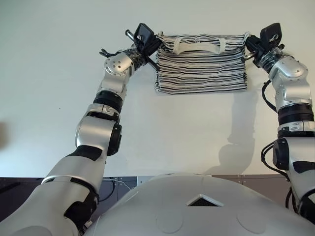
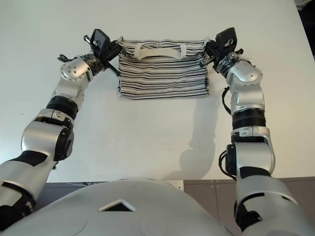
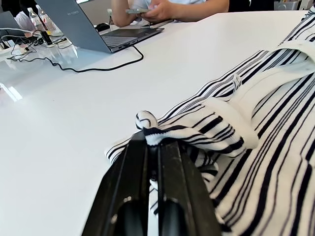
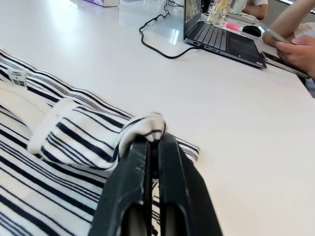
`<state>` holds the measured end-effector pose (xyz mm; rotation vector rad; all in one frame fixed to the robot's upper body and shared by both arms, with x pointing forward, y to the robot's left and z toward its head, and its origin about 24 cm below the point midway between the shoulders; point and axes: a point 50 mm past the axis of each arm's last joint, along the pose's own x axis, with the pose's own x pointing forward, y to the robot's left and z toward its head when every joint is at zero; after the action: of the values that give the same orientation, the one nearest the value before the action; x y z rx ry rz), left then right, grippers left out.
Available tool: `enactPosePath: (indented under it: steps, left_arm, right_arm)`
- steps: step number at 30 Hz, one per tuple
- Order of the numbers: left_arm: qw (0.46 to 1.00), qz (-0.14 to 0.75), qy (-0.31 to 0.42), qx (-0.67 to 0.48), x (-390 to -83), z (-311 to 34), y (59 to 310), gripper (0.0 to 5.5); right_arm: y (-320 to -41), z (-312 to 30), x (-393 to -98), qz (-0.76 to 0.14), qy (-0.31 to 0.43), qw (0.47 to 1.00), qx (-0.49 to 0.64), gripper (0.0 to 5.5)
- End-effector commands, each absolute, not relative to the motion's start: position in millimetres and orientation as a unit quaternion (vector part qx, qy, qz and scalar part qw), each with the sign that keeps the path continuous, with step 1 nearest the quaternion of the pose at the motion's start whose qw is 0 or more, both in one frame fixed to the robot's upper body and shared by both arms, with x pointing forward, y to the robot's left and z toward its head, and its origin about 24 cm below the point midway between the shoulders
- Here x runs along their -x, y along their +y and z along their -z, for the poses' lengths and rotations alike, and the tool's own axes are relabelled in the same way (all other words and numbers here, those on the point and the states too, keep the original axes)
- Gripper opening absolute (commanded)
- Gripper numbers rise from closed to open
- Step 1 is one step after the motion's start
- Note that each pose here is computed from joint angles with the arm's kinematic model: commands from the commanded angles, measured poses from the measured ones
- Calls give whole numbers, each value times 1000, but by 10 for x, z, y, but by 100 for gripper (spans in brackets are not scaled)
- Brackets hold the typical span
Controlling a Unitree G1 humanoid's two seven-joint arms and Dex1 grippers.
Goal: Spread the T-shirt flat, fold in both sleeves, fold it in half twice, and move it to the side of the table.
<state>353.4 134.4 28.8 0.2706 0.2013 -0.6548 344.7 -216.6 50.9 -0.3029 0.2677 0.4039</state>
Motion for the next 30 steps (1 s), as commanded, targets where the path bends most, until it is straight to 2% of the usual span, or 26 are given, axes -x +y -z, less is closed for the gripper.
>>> enactPosePath:
  steps: [1, 10, 14, 18, 21, 23, 26, 30]
  left_arm:
    - [935, 302, 131, -129, -3573, -255, 1328, 11]
    - [960, 215, 162, -71, -3711, -339, 1381, 10]
    - [966, 180, 184, -26, -3739, -339, 1384, 10]
    - [964, 167, 205, 39, -3759, -353, 1330, 10]
    - [963, 159, 210, 58, -3765, -360, 1356, 10]
    - [961, 174, 208, 55, -3759, -362, 1361, 52]
    - [958, 186, 208, 59, -3761, -374, 1353, 98]
    - [956, 193, 217, 46, -3775, -401, 1387, 147]
  right_arm:
    - [-2048, -412, -3516, -191, 149, 954, 176, 10]
    - [-2014, -495, -3693, -139, 137, 965, 177, 160]
    - [-1960, -504, -3761, -115, 155, 967, 165, 216]
    - [-1864, -496, -3790, -110, 159, 965, 180, 216]
    - [-1711, -625, -3835, -134, 96, 966, 200, 216]
    - [-1505, -593, -3798, -194, 76, 953, 221, 222]
    - [-1397, -436, -3713, -243, 99, 930, 257, 222]
    - [-1481, -194, -3621, -243, 175, 903, 309, 222]
